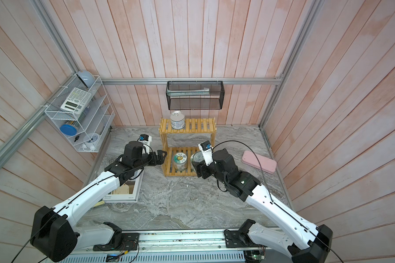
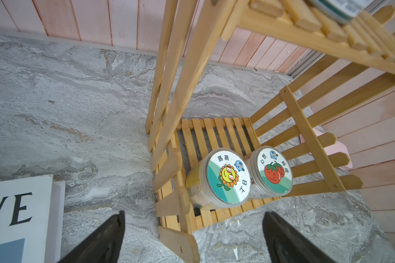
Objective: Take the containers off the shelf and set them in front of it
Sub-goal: Place the container at the center of the board.
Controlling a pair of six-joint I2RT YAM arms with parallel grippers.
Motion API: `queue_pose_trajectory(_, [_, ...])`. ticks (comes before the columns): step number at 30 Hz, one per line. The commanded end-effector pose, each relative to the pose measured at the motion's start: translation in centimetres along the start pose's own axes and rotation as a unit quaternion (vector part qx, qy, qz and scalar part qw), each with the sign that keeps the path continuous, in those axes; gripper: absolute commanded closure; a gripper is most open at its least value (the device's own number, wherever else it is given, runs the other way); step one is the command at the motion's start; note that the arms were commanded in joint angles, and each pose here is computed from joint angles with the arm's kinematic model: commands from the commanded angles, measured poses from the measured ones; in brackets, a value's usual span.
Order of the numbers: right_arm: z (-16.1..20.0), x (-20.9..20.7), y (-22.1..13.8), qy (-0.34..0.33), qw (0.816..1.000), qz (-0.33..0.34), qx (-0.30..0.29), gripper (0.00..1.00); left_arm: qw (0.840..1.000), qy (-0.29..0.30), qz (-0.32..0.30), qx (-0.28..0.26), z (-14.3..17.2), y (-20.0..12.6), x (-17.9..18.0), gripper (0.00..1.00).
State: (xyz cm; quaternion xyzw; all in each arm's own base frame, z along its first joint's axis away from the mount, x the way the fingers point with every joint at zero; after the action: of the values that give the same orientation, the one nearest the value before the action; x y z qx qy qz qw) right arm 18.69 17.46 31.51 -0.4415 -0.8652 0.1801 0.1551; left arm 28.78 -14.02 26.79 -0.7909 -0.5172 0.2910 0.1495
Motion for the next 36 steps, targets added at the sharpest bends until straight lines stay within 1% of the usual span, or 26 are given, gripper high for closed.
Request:
queue_pose_trajectory(1, [1.2, 0.0, 0.0, 0.015, 0.999, 0.017, -0.029, 0.35, 1.0, 0.003, 0.001, -0.009, -0.8, -0.5, -0.2, 0.0])
queue_pose_trajectory(11, [8.6, 0.0, 3.0, 0.004, 1.0, 0.026, -0.016, 0.36, 1.0, 0.002, 0.0, -0.012, -0.6, -0.7, -0.1, 0.0])
queue_pose_trajectory(18, [12.1, 0.0, 4.8, 0.001, 1.0, 0.0, -0.014, 0.36, 1.0, 0.0, -0.003, -0.015, -0.3, -0.8, 0.1, 0.0])
queue_pose_trajectory(21, [13.1, -0.2, 5.3, 0.002, 1.0, -0.001, -0.014, 0.35, 1.0, -0.001, -0.003, -0.016, -0.2, -0.9, 0.1, 0.0])
queue_pose_trajectory(25, [14.1, -0.3, 6.1, 0.003, 1.0, 0.01, 0.001, 0.35, 1.0, -0.004, -0.003, -0.017, 0.0, -0.8, 0.2, 0.0])
queue_pose_trajectory(36, [16.0, -0.5, 8.3, 0.004, 0.999, 0.022, 0.034, 0.34, 1.0, -0.003, -0.009, -0.024, 0.3, -1.2, 0.4, 0.0])
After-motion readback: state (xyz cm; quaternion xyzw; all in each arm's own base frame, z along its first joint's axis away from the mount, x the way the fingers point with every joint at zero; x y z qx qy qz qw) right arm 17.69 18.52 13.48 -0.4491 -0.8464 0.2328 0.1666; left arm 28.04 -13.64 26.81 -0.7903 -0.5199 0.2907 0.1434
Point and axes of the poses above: each gripper's point midway between its finger pads, its own y axis out along the fingers, its own x axis along the line the jaws close on, z = x × y, the point moved 10 cm from there along -y, back along the fingers, and after that the axes turned 3 degrees about y, right-handed, at the moved point
